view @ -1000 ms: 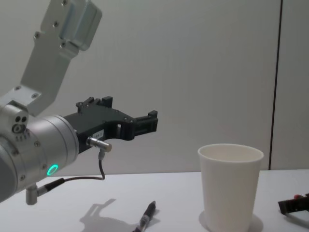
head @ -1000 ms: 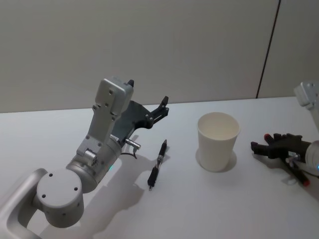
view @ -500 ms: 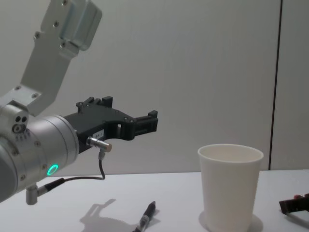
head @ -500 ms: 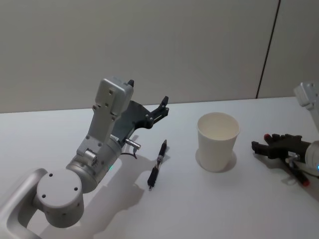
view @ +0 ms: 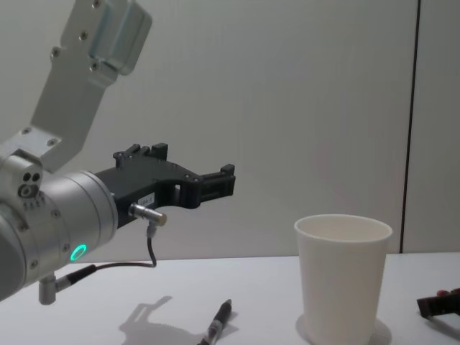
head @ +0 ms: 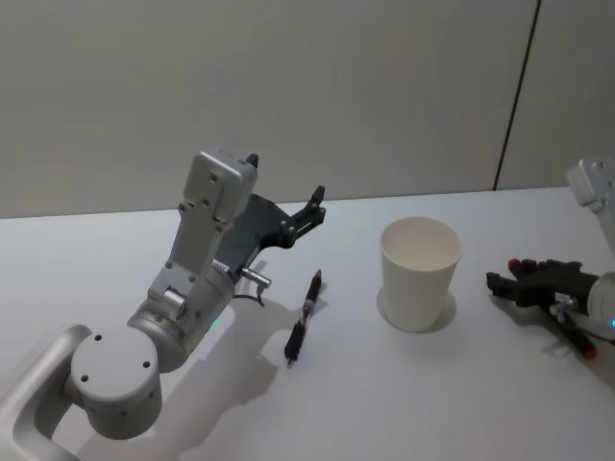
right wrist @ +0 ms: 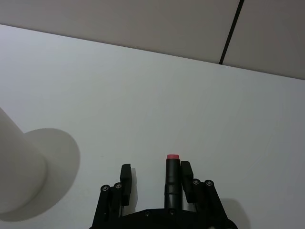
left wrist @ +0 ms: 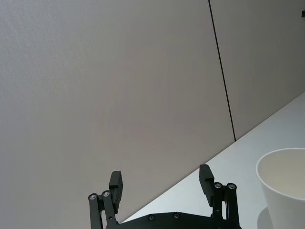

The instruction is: Place the pen into the pen holder.

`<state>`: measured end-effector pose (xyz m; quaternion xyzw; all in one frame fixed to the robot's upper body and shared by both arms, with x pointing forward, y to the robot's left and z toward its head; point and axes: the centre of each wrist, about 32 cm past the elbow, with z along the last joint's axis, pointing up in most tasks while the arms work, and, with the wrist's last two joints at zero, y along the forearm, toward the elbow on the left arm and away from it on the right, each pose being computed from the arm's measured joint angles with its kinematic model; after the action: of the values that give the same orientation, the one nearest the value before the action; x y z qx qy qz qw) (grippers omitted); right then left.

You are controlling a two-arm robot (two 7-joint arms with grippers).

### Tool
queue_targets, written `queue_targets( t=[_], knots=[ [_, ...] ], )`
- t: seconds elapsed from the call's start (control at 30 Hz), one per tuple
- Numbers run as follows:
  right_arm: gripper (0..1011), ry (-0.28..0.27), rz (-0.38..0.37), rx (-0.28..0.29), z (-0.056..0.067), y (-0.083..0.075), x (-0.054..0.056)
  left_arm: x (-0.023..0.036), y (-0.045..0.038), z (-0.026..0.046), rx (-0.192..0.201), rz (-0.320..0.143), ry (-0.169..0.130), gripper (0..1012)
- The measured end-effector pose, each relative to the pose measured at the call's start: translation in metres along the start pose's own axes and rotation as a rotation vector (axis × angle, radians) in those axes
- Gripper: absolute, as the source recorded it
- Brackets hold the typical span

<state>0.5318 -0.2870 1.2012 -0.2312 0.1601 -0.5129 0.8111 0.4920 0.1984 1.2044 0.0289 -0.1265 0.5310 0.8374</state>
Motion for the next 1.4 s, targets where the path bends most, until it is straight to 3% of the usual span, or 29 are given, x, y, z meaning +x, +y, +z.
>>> queue_targets(
  t=[1.4],
  knots=[
    [352, 0.000, 0.000, -0.002, -0.0002, 0.0002, -0.0001, 0.0000, 0.0000, 0.0000, 0.000, 0.000, 0.000, 1001]
  ],
)
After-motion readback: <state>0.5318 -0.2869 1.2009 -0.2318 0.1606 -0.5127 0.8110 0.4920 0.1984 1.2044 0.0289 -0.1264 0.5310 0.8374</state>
